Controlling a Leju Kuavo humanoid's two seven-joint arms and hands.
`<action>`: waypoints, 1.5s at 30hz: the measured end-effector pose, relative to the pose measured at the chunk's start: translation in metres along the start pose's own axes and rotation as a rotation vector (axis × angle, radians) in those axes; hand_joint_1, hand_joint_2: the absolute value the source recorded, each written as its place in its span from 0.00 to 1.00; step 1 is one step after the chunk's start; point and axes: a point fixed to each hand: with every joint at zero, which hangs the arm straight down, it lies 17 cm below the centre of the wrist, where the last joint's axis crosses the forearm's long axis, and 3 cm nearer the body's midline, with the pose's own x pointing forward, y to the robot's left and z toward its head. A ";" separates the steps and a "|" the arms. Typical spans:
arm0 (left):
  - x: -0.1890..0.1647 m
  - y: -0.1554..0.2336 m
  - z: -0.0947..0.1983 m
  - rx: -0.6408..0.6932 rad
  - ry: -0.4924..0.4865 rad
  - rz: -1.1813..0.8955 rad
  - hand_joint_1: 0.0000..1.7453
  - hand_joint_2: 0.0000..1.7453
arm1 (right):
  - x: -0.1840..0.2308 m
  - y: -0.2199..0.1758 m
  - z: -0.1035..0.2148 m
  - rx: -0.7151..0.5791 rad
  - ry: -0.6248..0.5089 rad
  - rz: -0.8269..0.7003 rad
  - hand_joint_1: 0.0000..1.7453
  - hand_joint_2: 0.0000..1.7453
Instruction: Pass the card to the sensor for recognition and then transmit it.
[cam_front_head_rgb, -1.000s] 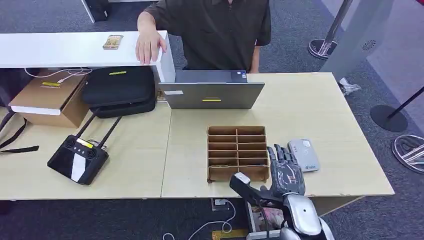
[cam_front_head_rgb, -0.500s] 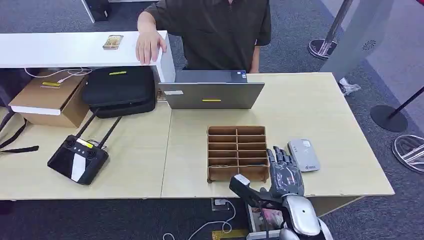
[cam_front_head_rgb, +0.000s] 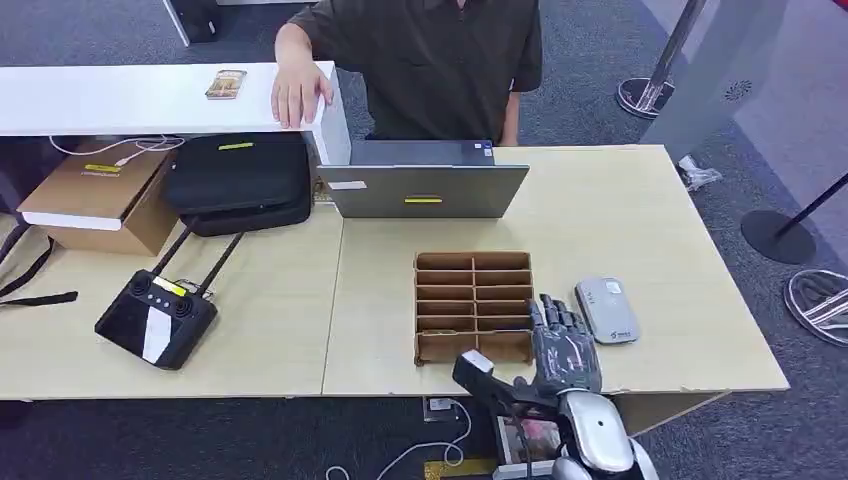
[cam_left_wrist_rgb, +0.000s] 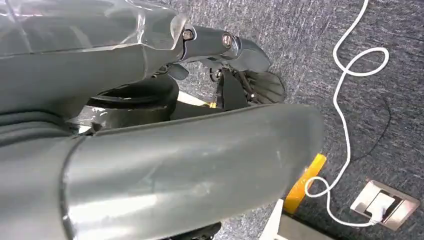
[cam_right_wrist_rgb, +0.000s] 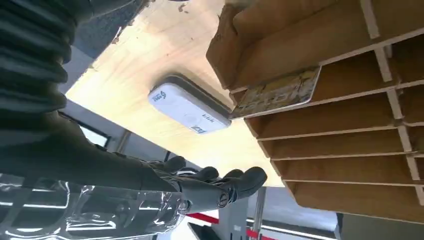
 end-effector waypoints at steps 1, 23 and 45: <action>0.000 0.000 0.000 0.000 0.000 0.000 0.00 0.00 | 0.001 0.001 0.000 0.001 -0.001 -0.001 0.00 1.00; 0.000 0.004 -0.001 0.020 -0.001 -0.038 0.00 0.00 | 0.013 -0.004 -0.008 -0.030 -0.010 -0.026 0.00 1.00; 0.000 0.004 -0.001 0.026 -0.003 -0.052 0.00 0.00 | 0.002 -0.005 -0.017 -0.037 0.018 -0.042 0.00 1.00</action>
